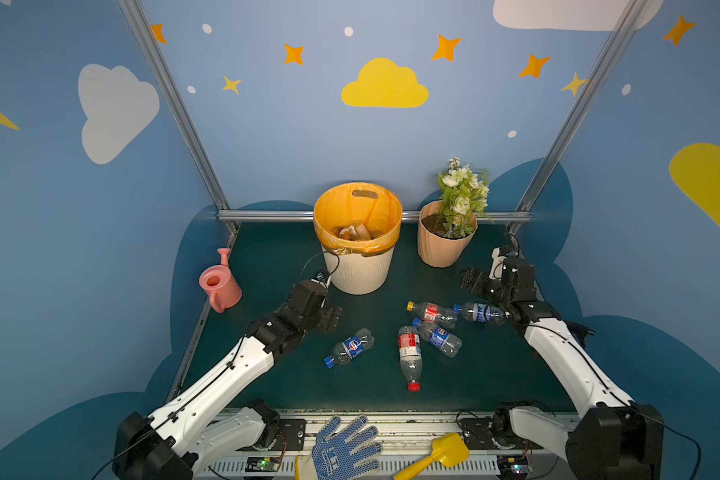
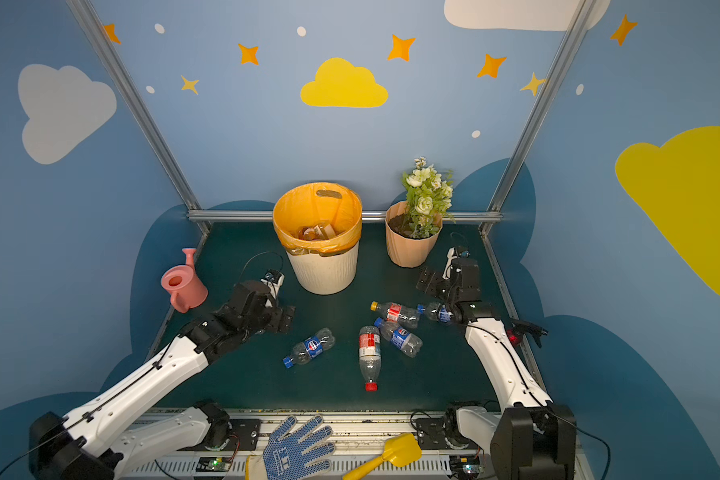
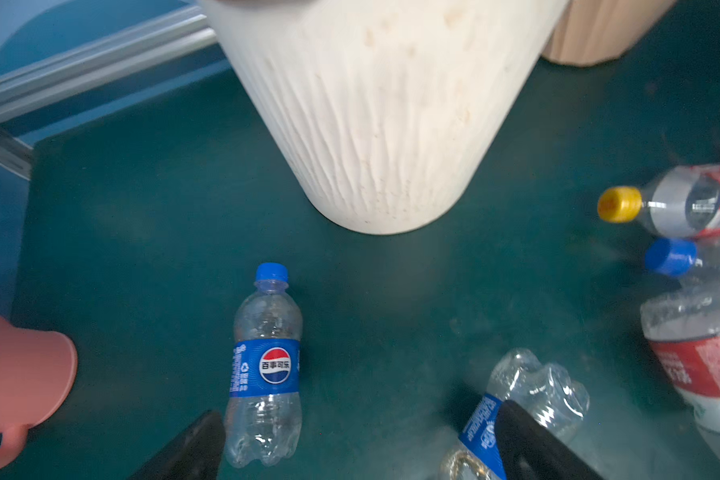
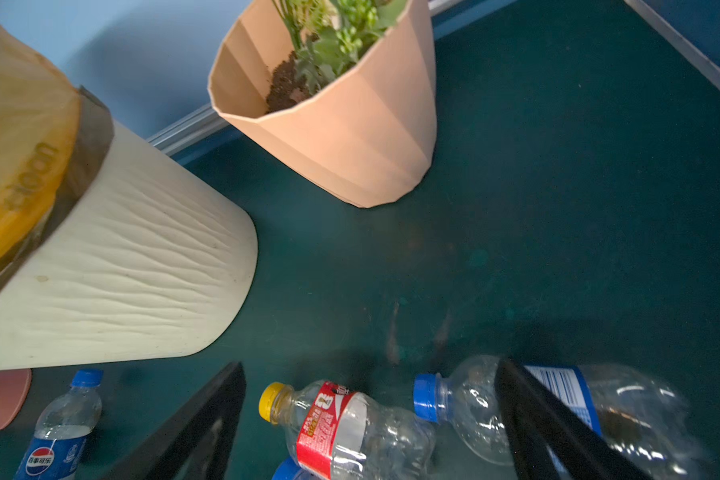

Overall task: Throw the plastic bottles in the bin
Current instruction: 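Lower the left gripper onto the crushed Pepsi bottle while the right moves to the bottles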

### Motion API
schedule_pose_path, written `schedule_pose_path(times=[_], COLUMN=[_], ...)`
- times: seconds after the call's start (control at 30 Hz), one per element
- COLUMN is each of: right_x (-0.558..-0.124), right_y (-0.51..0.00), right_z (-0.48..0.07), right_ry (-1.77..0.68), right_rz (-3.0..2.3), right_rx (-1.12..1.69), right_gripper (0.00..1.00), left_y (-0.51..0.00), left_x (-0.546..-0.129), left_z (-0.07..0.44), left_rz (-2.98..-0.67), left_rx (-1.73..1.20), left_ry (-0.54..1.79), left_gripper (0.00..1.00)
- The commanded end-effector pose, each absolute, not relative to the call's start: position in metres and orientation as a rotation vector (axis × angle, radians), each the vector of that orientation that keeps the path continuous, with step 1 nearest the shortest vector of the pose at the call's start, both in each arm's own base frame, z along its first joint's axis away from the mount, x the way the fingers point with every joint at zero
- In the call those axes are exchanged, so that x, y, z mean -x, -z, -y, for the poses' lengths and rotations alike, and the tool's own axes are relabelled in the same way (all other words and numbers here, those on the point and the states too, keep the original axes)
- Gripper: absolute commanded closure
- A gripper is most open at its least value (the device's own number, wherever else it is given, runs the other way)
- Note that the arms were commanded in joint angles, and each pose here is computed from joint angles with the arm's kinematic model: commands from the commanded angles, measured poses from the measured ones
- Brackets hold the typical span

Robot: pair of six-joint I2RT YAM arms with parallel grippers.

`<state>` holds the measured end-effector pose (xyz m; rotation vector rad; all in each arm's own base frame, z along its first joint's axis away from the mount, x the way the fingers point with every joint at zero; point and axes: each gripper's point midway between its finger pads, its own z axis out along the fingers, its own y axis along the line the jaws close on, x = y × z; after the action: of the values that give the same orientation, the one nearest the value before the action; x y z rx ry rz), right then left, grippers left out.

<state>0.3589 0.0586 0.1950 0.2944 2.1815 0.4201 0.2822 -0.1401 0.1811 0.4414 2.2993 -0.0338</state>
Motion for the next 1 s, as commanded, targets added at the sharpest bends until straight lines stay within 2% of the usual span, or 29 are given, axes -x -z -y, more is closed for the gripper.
schedule_pose_path(times=[0.0, 0.43, 0.97], right_x=[-0.354, -0.342, -0.333], right_y=[-0.201, -0.200, -0.191], right_z=[-0.047, -0.020, -0.006], right_ry=[-0.424, -0.401, -0.414], right_rz=[-2.150, -2.108, -2.081], right_rx=[-0.373, -0.480, -0.569], right_gripper=[0.07, 0.07, 0.07], left_y=[-0.161, -0.113, -0.073], left_x=[-0.266, -0.227, -0.224], left_z=[0.149, 0.186, 0.208], left_rz=[-2.395, -2.564, -2.687], left_rx=[-0.634, -1.018, -1.299], left_ry=[-0.020, 0.040, 0.048], left_gripper=[0.00, 0.01, 0.09])
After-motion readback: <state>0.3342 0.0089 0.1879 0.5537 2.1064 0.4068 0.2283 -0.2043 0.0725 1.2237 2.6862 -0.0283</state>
